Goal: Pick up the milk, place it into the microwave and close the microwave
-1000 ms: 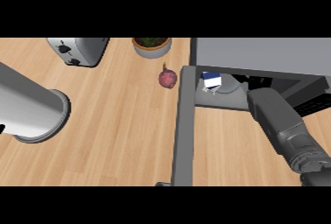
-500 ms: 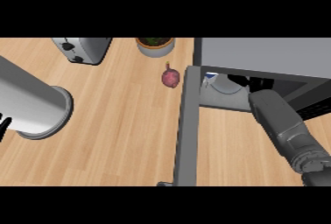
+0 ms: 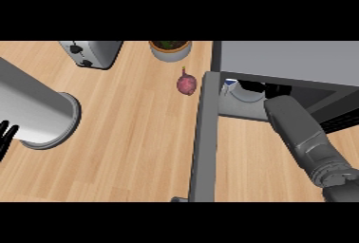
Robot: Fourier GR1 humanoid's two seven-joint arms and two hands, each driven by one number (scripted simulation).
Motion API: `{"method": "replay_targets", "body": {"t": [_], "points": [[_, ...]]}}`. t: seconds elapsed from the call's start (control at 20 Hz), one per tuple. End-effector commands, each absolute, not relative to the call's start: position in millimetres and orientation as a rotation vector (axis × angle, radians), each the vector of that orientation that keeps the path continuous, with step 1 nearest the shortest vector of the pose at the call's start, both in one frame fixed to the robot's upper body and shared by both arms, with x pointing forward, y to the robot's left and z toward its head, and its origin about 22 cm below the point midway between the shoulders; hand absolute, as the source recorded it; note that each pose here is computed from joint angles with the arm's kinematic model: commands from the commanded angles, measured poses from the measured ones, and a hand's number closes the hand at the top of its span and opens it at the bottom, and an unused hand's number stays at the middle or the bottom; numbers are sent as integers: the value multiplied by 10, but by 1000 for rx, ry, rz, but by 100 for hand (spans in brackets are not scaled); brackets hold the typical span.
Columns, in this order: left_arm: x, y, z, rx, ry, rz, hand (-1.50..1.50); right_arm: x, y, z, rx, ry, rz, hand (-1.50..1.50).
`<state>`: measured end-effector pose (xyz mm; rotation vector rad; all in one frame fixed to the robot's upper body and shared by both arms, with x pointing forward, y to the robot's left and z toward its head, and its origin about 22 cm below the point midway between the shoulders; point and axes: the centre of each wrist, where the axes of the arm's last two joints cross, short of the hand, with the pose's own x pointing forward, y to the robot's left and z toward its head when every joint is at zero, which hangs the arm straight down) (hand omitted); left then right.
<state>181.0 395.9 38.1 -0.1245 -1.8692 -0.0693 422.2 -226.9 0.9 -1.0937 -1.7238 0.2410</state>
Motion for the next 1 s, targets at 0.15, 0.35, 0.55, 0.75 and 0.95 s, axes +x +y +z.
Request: {"method": "replay_targets", "body": {"t": [0.15, 0.35, 0.55, 0.75, 0.95], "points": [[1877, 3943, 333, -115, -1868, -66, -150, 4229, -2084, -2, -1072, -1747, 286, -150], [1853, 4011, 293, -138, -1860, -76, -150, 4257, -2069, 45, -1064, -1741, 285, -150], [1845, 3971, 310, -138, -1869, -87, -150, 4203, -1948, -52, -1049, -1756, 286, -150], [1787, 4013, 298, -116, -1879, -61, -150, 4151, -2078, -129, -1010, -1758, 311, -150], [1767, 4113, 400, -101, -1886, -73, -150, 4171, -2013, -100, -990, -1761, 258, -150]]}}
